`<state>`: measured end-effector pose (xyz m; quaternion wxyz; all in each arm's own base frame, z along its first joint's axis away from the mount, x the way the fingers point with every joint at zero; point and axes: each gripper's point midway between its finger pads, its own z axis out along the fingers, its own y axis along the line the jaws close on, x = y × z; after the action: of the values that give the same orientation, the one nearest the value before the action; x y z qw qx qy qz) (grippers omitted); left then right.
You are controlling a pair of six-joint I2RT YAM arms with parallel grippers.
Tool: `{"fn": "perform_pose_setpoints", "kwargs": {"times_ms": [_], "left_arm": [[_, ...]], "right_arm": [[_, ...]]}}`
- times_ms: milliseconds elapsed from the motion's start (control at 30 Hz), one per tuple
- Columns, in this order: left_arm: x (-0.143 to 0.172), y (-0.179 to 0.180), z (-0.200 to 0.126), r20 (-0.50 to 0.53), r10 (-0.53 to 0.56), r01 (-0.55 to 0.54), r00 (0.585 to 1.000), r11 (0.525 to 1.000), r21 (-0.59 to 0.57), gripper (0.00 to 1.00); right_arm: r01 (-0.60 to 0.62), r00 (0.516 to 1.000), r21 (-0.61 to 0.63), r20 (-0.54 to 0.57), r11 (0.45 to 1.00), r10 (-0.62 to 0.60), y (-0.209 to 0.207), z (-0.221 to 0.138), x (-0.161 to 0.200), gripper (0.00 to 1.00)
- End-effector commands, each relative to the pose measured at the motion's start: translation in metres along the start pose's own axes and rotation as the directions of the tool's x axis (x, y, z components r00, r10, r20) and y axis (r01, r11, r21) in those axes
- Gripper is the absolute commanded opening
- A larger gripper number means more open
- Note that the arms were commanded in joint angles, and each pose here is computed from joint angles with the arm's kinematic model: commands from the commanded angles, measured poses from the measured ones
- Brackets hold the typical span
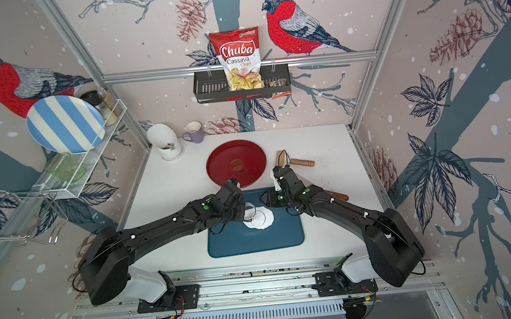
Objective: Roll out the dumpling wrappers from the dough
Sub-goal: Pick up the dumpling mold from the work surface.
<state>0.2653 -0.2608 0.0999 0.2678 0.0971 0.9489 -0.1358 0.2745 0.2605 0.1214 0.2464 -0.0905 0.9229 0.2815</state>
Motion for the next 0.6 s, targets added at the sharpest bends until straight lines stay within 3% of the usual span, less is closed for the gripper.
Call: {"fn": "perform_pose_setpoints", "kwargs": {"times_ms": [0,267,467,533,567], "left_arm": [[-0.001,0.014,-0.005,0.02,-0.019,0.02,1.0,0.999,-0.045,0.0],[-0.003,0.059,-0.012,0.069,-0.097,0.104,0.993,0.988,-0.112,0.0],[-0.014,0.085,-0.012,0.118,-0.148,0.164,0.982,0.977,-0.138,0.0],[-0.015,0.093,-0.01,0.122,-0.153,0.172,0.981,0.971,-0.164,0.0],[-0.015,0.098,-0.008,0.124,-0.152,0.173,0.981,0.969,-0.177,0.0]], "right_arm": [[-0.002,0.999,0.037,0.042,0.999,0.0,-0.005,-0.009,-0.008,0.54],[0.005,0.98,0.06,0.198,0.998,-0.017,-0.009,-0.037,-0.026,0.68],[0.001,0.969,0.08,0.248,0.997,-0.021,-0.016,-0.045,-0.027,0.78],[-0.001,0.967,0.086,0.254,0.996,-0.021,-0.019,-0.045,-0.025,0.85],[0.003,0.966,0.092,0.257,0.996,-0.026,-0.02,-0.046,-0.025,0.96]]}}
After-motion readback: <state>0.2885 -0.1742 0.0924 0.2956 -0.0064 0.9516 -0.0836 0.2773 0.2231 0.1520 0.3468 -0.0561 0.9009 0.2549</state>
